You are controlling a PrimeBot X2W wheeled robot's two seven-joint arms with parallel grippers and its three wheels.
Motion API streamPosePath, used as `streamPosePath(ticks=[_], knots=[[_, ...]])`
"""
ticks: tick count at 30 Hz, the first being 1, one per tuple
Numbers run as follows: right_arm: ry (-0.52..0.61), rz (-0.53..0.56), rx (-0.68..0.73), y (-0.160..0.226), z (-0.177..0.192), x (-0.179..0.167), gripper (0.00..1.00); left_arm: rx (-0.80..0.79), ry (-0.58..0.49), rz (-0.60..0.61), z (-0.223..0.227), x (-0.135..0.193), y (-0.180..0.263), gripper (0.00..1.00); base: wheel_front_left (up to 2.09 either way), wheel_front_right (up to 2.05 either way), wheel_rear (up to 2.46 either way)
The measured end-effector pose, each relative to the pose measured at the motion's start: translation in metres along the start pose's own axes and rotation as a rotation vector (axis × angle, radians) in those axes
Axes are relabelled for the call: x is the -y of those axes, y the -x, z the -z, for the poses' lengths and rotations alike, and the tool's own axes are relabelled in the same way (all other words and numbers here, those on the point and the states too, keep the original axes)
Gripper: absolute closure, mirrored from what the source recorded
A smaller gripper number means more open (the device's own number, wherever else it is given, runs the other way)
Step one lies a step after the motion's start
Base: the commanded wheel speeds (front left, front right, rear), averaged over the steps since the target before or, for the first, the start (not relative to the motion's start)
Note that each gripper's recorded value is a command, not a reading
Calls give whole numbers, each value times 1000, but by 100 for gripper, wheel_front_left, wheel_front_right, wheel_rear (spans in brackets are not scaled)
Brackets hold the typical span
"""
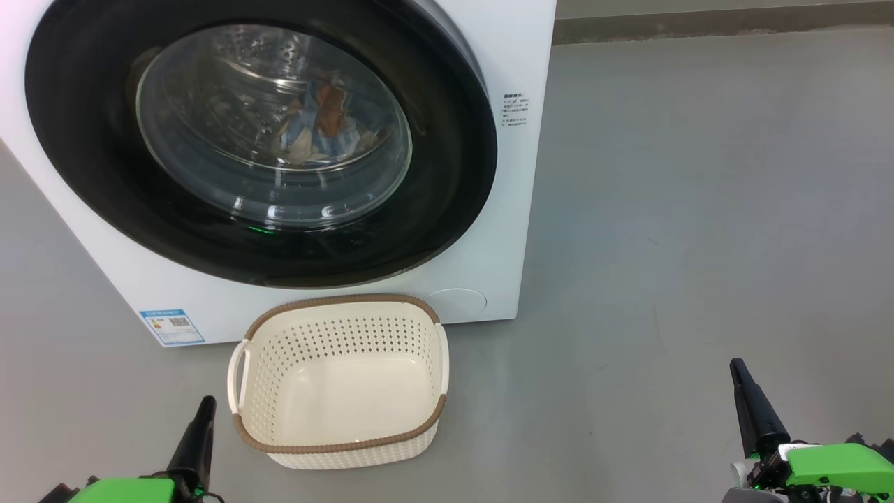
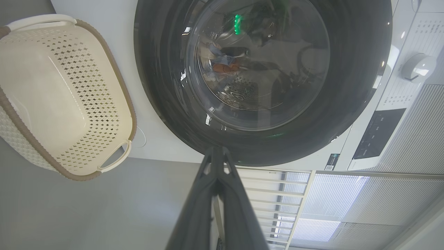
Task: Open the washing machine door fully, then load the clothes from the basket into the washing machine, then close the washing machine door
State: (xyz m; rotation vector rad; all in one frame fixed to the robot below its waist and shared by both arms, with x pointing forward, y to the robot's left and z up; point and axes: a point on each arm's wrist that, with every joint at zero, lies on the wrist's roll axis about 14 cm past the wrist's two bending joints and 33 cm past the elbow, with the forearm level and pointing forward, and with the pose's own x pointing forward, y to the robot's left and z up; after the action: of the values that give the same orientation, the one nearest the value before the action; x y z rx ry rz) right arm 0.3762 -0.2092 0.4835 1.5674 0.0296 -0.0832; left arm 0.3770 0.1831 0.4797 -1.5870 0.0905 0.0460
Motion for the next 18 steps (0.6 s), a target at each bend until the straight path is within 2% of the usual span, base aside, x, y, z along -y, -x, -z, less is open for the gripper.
streamPosePath(ticks=[18], knots=[[0, 0, 0, 0, 0, 0, 100, 0, 0, 0, 0, 0, 0, 100, 0, 0, 0]])
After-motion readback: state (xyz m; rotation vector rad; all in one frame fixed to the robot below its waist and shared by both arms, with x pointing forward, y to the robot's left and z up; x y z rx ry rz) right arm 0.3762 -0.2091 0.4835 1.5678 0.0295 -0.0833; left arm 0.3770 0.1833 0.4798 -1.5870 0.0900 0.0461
